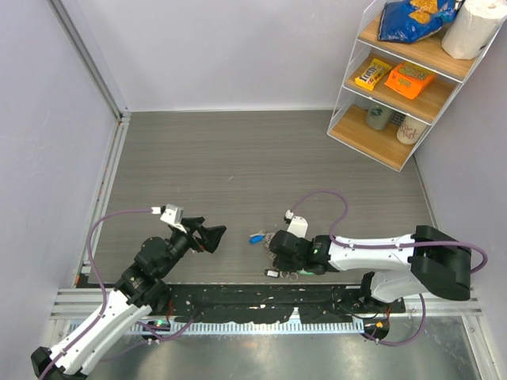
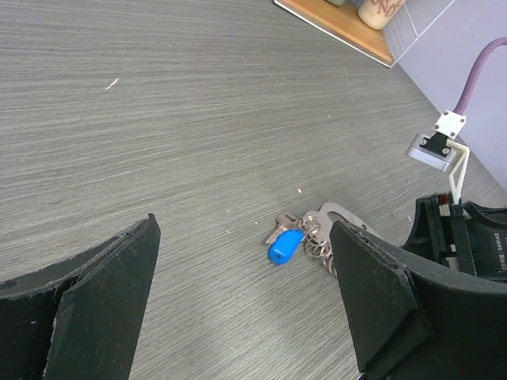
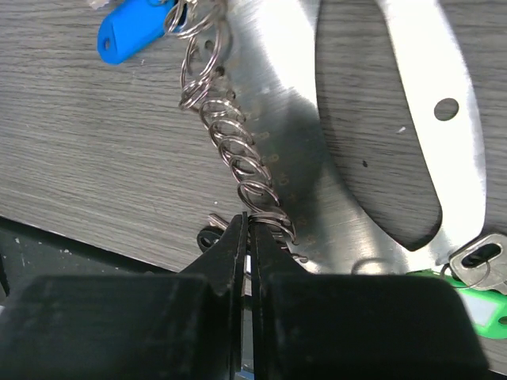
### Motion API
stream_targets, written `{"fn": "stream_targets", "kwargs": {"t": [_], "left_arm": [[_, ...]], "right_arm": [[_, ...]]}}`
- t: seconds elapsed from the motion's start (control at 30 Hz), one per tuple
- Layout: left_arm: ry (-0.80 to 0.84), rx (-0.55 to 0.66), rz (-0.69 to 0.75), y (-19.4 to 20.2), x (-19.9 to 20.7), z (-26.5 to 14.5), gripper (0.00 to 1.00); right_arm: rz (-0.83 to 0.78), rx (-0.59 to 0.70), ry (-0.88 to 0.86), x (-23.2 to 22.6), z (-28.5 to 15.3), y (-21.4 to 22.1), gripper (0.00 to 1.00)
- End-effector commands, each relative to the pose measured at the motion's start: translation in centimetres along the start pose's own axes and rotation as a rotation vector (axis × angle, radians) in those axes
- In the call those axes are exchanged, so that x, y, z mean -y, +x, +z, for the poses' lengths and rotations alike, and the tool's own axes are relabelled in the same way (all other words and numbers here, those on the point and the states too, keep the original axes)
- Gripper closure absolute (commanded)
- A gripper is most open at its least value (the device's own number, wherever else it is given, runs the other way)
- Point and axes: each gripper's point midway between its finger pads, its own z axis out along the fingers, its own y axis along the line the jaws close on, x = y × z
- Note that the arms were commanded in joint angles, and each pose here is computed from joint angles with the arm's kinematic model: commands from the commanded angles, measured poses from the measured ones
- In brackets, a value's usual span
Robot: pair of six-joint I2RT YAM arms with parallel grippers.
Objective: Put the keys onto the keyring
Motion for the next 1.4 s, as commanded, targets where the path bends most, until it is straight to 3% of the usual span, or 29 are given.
{"fn": "stream_targets", "kwargs": {"t": [0.0, 0.3, 0.7, 1.07, 1.37], "left_arm": [[-0.02, 0.03, -0.009, -0.9, -0.2, 0.2, 0.04], [-0.04, 0.017, 0.001, -0.6, -0.6, 0.4, 0.04], [0.053, 0.037, 0.0, -1.3, 1.2, 0.4, 0.04], [0.288, 0.024, -0.076, -3.3, 6.5, -1.1, 0.04], [0.472, 0.0, -0.098, -4.2, 10.1, -2.0, 0.04]], "right_arm": [[0.002, 0.046, 0.025, 1.3, -0.3, -0.5, 0.95], [-0.006, 0.118, -0.053, 0.7, -1.6, -1.9, 0.95], [-0.113, 0.315, -0.362, -5.4, -7.6, -7.0, 0.95], [-0.123, 0.324, -0.69, -9.6, -10.7, -8.5, 0.95], [-0.306, 0.201, -0.884, -12.1, -13.6, -6.9, 0.95]]}}
